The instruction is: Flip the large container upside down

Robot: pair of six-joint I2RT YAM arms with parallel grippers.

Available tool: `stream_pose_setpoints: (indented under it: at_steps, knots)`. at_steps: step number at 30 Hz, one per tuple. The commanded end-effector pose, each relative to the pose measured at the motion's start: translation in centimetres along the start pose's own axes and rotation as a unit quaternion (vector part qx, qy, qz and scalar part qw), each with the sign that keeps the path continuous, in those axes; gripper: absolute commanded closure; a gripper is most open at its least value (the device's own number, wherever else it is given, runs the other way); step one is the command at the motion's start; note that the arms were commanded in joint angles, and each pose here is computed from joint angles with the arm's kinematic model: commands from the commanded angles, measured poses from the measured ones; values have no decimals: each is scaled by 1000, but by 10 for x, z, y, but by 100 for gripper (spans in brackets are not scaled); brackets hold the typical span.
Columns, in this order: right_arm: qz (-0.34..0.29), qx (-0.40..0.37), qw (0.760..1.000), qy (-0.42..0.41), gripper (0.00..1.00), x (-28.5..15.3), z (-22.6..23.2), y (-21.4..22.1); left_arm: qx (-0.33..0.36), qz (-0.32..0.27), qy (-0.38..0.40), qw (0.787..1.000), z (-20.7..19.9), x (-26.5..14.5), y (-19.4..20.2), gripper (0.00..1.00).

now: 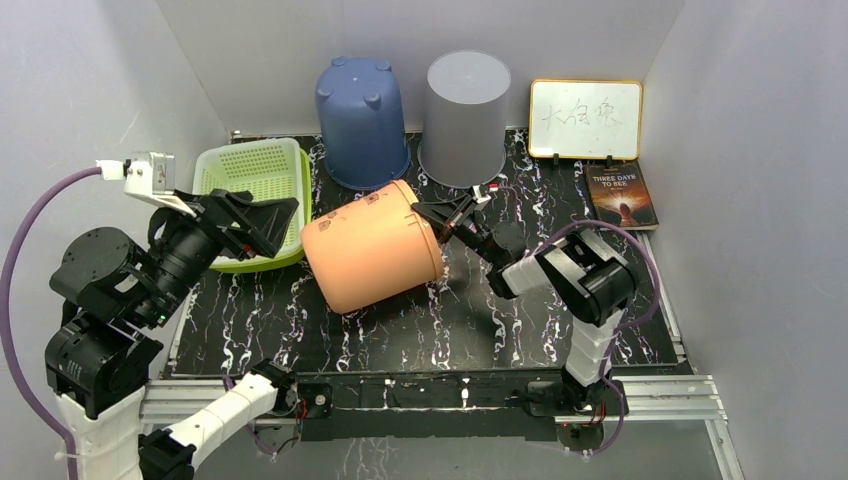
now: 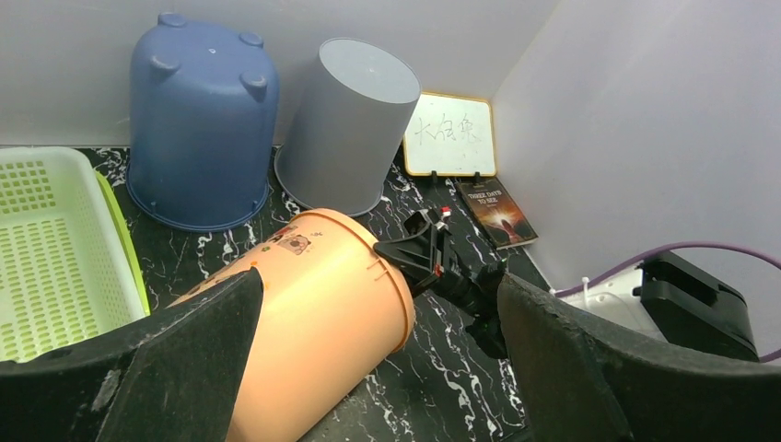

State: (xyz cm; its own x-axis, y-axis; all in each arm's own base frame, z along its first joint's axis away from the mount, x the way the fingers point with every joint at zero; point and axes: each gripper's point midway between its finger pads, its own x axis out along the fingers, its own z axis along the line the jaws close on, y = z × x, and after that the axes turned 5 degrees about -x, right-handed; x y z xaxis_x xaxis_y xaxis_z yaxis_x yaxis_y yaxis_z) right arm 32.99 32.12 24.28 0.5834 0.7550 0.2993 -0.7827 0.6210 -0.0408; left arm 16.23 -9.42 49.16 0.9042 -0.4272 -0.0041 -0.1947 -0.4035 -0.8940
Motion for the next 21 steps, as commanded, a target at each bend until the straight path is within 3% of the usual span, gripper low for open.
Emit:
stream_pose_setpoints:
  at_steps: [1,10,21]
  knots:
    - [1,-12,992,-126,98,-11,39,-10,7,2,-6,1000,0,7,-3,2]
    - [-1,9,999,-33,98,-49,-20,-56,10,-1,-17,1000,4,6,-6,2]
    - [-37,-25,998,52,95,-116,-63,-113,6,10,-15,1000,7,12,7,2]
